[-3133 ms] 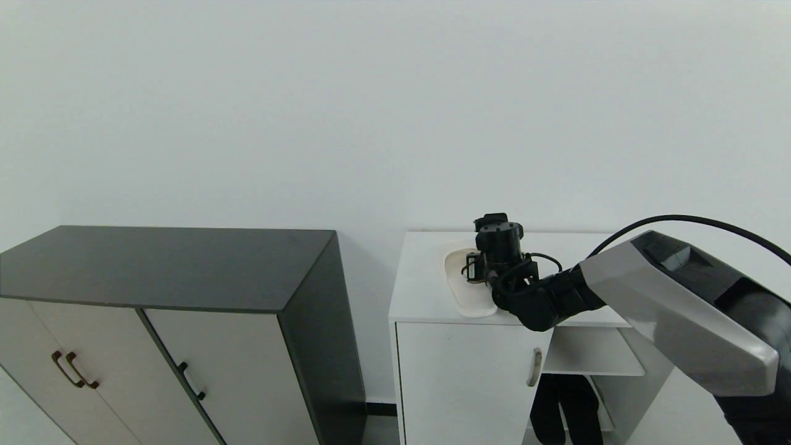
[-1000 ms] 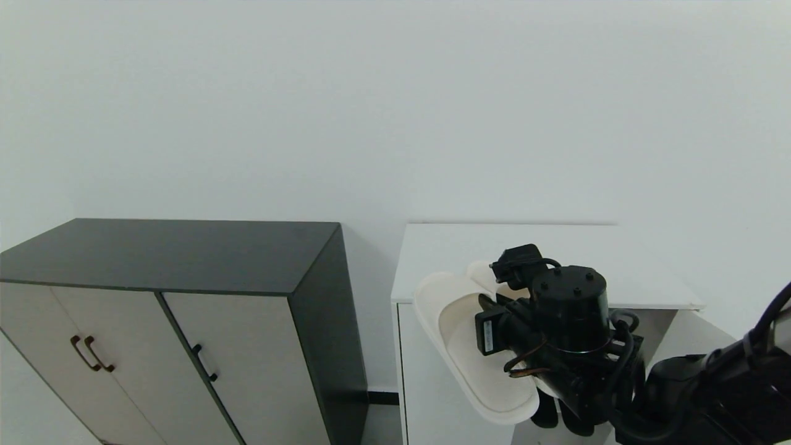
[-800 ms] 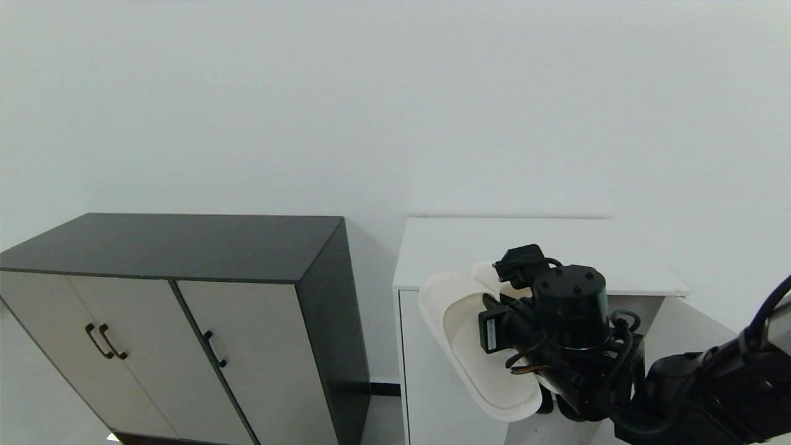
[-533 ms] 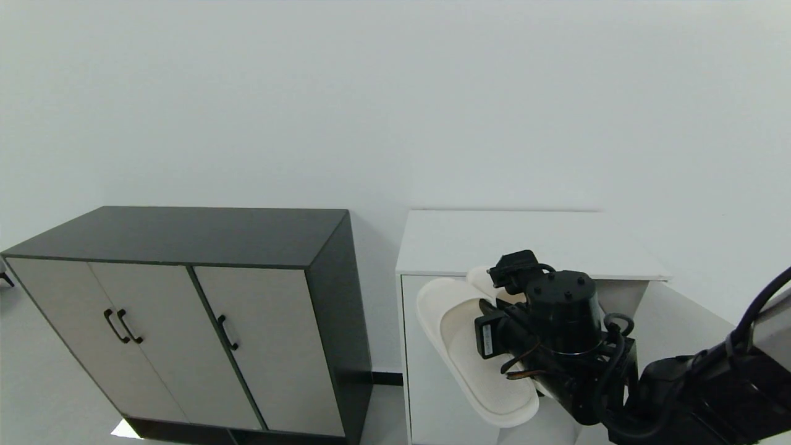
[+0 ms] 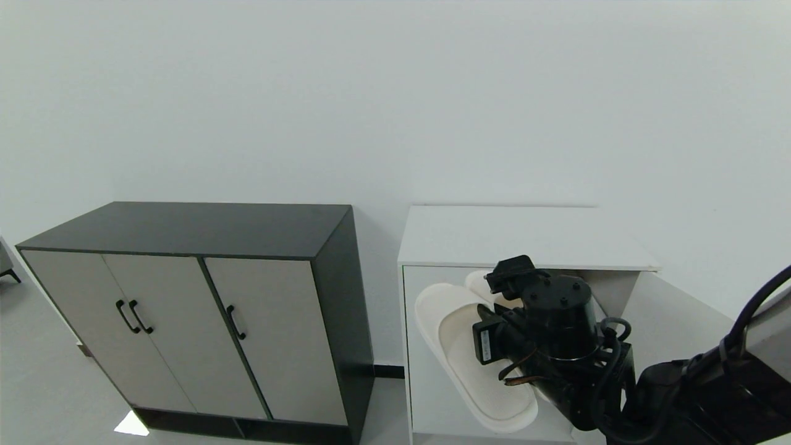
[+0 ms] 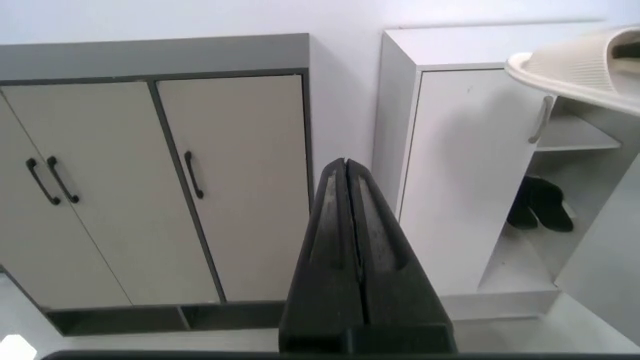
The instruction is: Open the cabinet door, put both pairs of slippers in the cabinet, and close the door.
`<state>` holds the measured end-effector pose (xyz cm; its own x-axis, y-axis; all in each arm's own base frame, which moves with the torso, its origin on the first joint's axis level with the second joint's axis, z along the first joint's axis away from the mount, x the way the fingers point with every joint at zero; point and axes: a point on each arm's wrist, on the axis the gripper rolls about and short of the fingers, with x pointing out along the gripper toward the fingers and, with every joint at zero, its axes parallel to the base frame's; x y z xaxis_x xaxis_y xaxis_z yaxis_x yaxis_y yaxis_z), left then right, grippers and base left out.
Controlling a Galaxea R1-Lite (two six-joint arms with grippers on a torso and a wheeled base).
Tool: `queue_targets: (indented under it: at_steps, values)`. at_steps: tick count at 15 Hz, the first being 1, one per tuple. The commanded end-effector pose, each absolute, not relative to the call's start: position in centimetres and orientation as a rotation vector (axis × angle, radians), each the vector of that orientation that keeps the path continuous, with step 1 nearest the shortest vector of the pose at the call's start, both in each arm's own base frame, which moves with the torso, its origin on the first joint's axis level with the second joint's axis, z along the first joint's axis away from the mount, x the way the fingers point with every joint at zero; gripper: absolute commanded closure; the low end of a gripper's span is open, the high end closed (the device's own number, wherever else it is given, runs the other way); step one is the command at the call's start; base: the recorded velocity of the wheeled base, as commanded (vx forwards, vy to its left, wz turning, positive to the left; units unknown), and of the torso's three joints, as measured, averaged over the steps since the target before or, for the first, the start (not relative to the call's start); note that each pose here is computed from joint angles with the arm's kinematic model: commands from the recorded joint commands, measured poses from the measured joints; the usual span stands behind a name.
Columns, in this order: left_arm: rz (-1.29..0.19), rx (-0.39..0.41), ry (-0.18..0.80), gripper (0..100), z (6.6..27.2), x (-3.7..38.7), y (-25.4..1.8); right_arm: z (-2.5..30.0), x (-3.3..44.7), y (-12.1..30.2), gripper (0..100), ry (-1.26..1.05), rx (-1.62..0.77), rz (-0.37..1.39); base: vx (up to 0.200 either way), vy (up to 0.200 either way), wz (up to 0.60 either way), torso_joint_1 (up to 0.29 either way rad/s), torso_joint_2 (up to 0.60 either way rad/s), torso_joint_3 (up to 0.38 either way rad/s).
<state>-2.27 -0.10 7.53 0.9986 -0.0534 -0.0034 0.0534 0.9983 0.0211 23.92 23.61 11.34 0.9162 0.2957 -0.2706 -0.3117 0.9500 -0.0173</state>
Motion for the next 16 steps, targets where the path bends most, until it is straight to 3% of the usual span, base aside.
queue_targets:
  at_steps: [1, 6, 16]
  values:
    - [-0.054, 0.021, 0.002, 100, 7.54, -2.27, -0.10, 11.16, 23.96, 23.67, 100, 0.273, -0.063, 0.313, 0.000, 0.000, 0.00, 0.000, 0.00, 0.000]
    - [-0.054, 0.021, 0.002, 100, 7.54, -2.27, -0.10, 11.18, 23.75, 23.82, 100, 0.273, -0.064, 0.320, 0.000, 0.000, 0.00, 0.000, 0.00, 0.000]
    - [-0.054, 0.021, 0.002, 100, 7.54, -2.27, -0.10, 10.88, 23.69, 23.46, 100, 0.284, -0.067, 0.314, 0.000, -0.200, 0.00, 0.004, 0.00, 0.001]
